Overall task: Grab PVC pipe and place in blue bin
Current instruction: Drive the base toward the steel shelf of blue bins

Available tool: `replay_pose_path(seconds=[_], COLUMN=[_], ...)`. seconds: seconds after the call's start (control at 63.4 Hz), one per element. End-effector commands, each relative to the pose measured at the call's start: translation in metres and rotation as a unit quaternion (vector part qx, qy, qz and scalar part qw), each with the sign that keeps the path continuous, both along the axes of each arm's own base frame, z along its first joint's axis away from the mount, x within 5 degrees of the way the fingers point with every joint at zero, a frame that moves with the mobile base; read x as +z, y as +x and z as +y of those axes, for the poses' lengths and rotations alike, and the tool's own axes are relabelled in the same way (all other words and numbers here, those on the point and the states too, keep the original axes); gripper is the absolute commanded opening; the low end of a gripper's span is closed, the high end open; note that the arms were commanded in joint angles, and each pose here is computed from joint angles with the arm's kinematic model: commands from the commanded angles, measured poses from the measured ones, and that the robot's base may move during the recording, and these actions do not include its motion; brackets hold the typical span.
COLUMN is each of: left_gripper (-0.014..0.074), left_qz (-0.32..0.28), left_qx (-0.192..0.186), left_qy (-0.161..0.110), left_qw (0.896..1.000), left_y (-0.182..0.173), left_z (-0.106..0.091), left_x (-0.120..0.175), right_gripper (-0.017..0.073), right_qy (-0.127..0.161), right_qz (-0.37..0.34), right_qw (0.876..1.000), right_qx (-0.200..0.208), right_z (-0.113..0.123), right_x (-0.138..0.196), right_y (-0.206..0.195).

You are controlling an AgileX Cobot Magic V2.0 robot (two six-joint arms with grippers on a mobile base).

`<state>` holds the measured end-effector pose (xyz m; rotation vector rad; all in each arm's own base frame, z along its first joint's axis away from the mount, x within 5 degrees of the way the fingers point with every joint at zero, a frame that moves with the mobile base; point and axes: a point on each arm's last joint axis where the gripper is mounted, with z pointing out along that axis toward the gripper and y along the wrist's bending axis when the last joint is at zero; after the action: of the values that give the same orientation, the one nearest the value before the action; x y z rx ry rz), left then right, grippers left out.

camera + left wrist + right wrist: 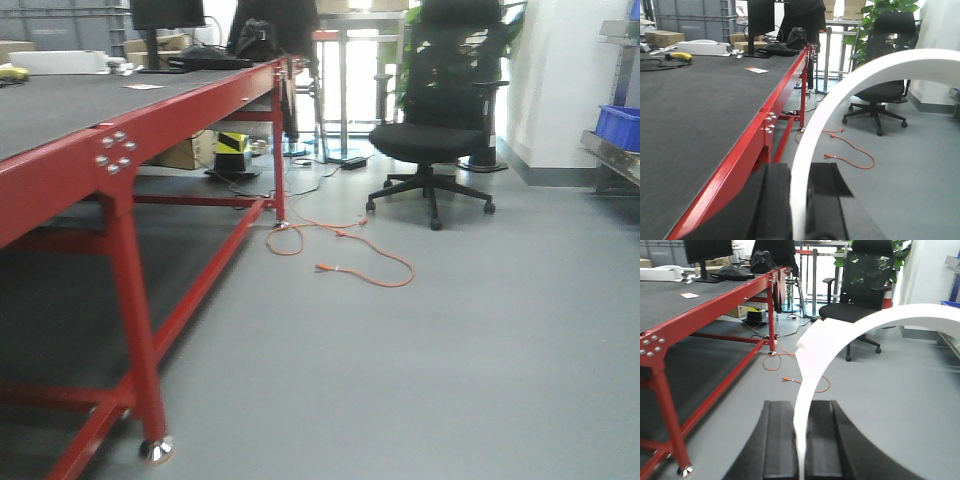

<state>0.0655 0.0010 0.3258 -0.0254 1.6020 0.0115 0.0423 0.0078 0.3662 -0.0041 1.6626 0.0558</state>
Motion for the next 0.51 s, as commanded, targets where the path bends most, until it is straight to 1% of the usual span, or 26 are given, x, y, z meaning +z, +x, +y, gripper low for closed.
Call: replay_pose_path(seconds=[0.0,0.489], left_gripper=[-0.0111,-0.0111], left_qz=[-0.014,-0.014], left_qx=[0.001,0.001], left_qy=[-0.007,-0.007], left_qw=[1.0,1.0], left_y=[-0.0011,-0.0011], left_z=[0.0,0.0], left_x=[0.0031,0.0031], right_gripper=[-0.0169,-0.0169], right_qy=[-0.006,-0.006], right_qz=[-0.013,-0.013], right_qw=[1.0,1.0], right_qx=[-0.004,-0.004], right_z=[-0.0008,-0.0008], right_x=[0.0018,0.0018], right_y=[-0.0004,-0.0004])
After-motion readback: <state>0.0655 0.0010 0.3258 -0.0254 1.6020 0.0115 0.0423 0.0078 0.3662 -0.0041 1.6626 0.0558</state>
